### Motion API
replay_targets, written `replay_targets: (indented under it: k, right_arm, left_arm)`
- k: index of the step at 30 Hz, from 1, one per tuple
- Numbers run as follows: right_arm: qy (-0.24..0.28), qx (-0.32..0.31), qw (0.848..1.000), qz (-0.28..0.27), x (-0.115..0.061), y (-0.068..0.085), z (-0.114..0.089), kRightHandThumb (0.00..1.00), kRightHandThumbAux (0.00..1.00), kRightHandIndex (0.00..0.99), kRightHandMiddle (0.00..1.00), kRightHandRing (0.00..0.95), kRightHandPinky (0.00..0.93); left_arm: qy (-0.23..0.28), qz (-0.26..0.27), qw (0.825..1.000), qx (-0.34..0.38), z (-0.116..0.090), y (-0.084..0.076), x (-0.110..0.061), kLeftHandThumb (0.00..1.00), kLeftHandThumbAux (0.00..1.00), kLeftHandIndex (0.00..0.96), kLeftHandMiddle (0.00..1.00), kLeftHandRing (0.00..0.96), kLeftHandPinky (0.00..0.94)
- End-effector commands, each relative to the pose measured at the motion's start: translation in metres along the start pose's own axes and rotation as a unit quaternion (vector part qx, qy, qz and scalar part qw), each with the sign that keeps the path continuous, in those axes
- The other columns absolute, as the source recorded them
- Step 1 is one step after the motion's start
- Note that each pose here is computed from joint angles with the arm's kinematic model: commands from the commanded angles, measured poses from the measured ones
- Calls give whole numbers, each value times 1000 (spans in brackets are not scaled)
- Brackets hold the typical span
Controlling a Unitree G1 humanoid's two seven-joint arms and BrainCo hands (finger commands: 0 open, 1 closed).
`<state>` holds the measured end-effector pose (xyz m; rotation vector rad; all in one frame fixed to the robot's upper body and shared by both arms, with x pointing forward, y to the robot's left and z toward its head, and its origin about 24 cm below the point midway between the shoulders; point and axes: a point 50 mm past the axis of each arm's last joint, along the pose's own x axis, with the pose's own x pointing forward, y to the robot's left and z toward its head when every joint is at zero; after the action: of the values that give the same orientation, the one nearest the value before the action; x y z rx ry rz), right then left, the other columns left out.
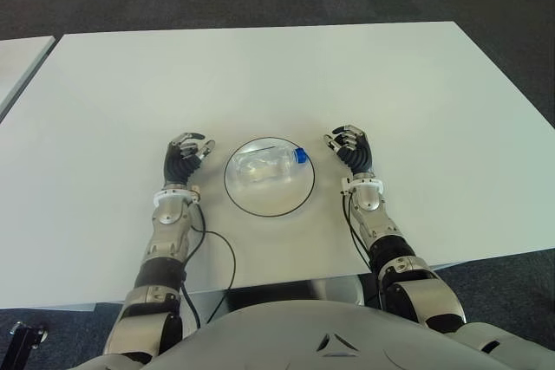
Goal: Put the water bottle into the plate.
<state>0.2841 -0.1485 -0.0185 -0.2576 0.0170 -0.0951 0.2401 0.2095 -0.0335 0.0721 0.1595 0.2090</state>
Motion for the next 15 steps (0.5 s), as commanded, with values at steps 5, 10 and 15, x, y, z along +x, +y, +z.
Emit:
replay_targets:
  k: [5, 10, 15]
  right_arm:
    - [23, -6, 1000, 5, -4, 1, -7, 707, 728, 432, 634, 637, 634]
    - [22, -3, 1000, 8, -5, 2, -7, 707, 727, 433, 623, 627, 636]
    - [22, -1, 1000, 9, -5, 2, -7, 707, 727, 433, 619, 626, 643]
  left_arm:
    - [75, -13, 997, -5, -25, -4, -14, 702, 721, 439, 871, 863, 856]
    - [74, -12, 997, -6, -25, -4, -14, 702, 721, 439, 874, 867, 863]
    - [72, -12, 997, -8, -25, -4, -14, 702, 721, 439, 878, 872, 871]
